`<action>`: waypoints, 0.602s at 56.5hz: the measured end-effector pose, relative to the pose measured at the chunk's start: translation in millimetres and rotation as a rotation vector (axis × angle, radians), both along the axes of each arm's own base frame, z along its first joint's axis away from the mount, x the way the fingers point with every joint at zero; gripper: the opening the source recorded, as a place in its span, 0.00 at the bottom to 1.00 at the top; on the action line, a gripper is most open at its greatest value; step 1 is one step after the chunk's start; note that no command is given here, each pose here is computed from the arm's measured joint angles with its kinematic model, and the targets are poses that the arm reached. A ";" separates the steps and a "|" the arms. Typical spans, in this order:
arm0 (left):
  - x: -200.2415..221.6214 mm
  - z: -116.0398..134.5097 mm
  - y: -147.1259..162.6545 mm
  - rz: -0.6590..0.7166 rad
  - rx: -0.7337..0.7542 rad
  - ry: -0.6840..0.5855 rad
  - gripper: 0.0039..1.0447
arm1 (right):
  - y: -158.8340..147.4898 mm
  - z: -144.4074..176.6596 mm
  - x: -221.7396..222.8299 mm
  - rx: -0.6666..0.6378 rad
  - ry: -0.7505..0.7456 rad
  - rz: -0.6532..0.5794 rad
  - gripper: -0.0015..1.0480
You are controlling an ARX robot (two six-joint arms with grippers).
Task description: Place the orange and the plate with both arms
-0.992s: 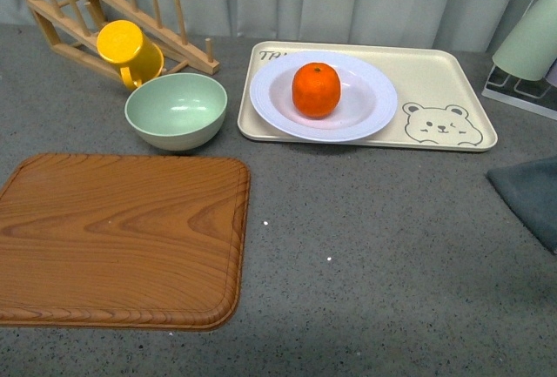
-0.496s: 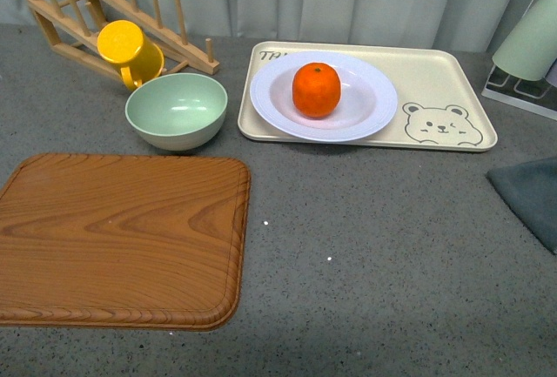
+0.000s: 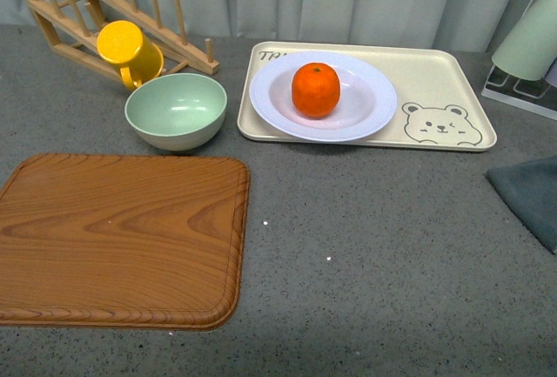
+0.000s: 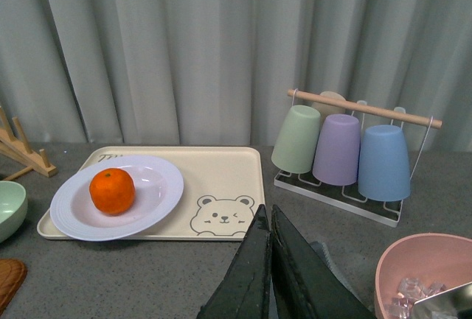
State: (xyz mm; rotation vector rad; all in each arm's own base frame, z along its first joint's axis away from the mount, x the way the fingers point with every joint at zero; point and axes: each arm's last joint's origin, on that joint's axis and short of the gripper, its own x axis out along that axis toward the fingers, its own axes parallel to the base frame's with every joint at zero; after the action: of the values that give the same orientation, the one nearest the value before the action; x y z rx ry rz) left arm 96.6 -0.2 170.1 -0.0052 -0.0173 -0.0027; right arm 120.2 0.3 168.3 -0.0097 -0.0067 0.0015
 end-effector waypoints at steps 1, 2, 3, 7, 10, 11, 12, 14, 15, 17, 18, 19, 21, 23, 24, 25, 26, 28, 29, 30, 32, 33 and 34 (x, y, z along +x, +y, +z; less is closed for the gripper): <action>0.0 0.0 0.0 0.000 0.000 0.000 0.94 | 0.0 0.1 -0.6 0.000 0.000 0.000 0.01; 0.0 0.0 0.0 0.000 0.000 0.000 0.94 | 0.0 0.1 -1.1 0.000 -0.001 0.000 0.01; 0.0 0.0 0.0 0.000 0.000 0.000 0.94 | 0.0 0.2 -1.6 0.000 -0.001 0.000 0.01; 0.0 0.0 0.0 0.000 0.000 0.000 0.94 | 0.0 0.2 -3.4 0.000 -0.002 0.001 0.01; 0.0 0.0 0.0 0.000 0.000 0.000 0.94 | 0.0 0.2 -4.5 0.000 -0.002 0.001 0.01; 0.0 0.0 0.0 0.000 0.000 0.000 0.94 | 0.0 0.3 -4.9 0.000 -0.002 0.001 0.01; 0.0 0.0 0.0 0.000 0.000 0.000 0.94 | 0.0 0.3 -5.1 0.000 -0.002 0.001 0.01; 0.0 0.0 0.0 0.000 0.000 0.000 0.94 | 0.0 0.3 -6.0 0.000 -0.002 0.001 0.01; 0.0 0.0 0.0 0.000 0.000 0.000 0.94 | 0.0 0.3 -6.2 0.000 -0.002 0.001 0.01; 0.0 0.0 0.0 0.000 0.000 0.000 0.94 | 0.0 0.3 -7.0 0.000 -0.003 0.001 0.01; 0.0 0.0 0.0 0.000 0.000 0.000 0.94 | 0.0 0.2 -7.4 0.000 -0.003 0.001 0.01; 0.0 0.0 0.0 0.000 0.000 0.000 0.94 | 0.0 0.2 -7.6 0.000 -0.003 0.001 0.01; 0.0 0.0 0.0 0.000 0.000 0.000 0.94 | 0.0 0.1 -8.3 0.000 -0.002 0.001 0.01; 0.0 0.0 0.0 0.000 0.000 0.000 0.94 | 0.0 0.1 -8.8 0.000 -0.002 0.002 0.01; 0.0 0.0 0.0 0.000 0.000 0.000 0.94 | 0.0 0.0 -9.2 0.000 -0.002 0.002 0.01; 0.0 0.0 0.0 0.000 0.000 0.000 0.94 | 0.0 0.0 -9.5 0.000 -0.002 0.002 0.01; 0.0 0.0 0.0 0.000 0.000 0.000 0.94 | 0.0 0.0 -9.8 0.000 -0.002 0.002 0.01; 0.0 0.0 0.0 0.000 0.000 0.000 0.94 | 0.0 -0.1 -10.6 0.000 -0.002 0.002 0.01; 0.0 0.0 0.0 0.000 0.000 0.000 0.94 | 0.0 0.0 -11.1 0.000 -0.003 0.002 0.01; 0.0 0.0 0.0 0.000 0.000 0.000 0.94 | 0.0 -0.2 -11.4 0.000 -0.002 0.002 0.01; 0.0 0.0 0.0 0.000 0.000 0.000 0.94 | 0.0 -0.2 -11.9 0.000 -0.002 0.002 0.01; 0.0 0.0 0.0 0.000 0.000 0.000 0.94 | 0.0 -0.3 -12.1 0.000 -0.002 0.002 0.01; 0.0 0.0 0.0 0.000 0.000 0.000 0.94 | 0.0 -0.5 -13.5 0.000 -0.001 0.002 0.01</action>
State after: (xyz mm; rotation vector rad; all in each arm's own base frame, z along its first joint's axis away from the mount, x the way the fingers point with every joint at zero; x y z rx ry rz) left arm 96.6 -0.2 170.1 -0.0048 -0.0174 -0.0027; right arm 106.7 0.3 167.8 -0.0097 -0.0075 0.0038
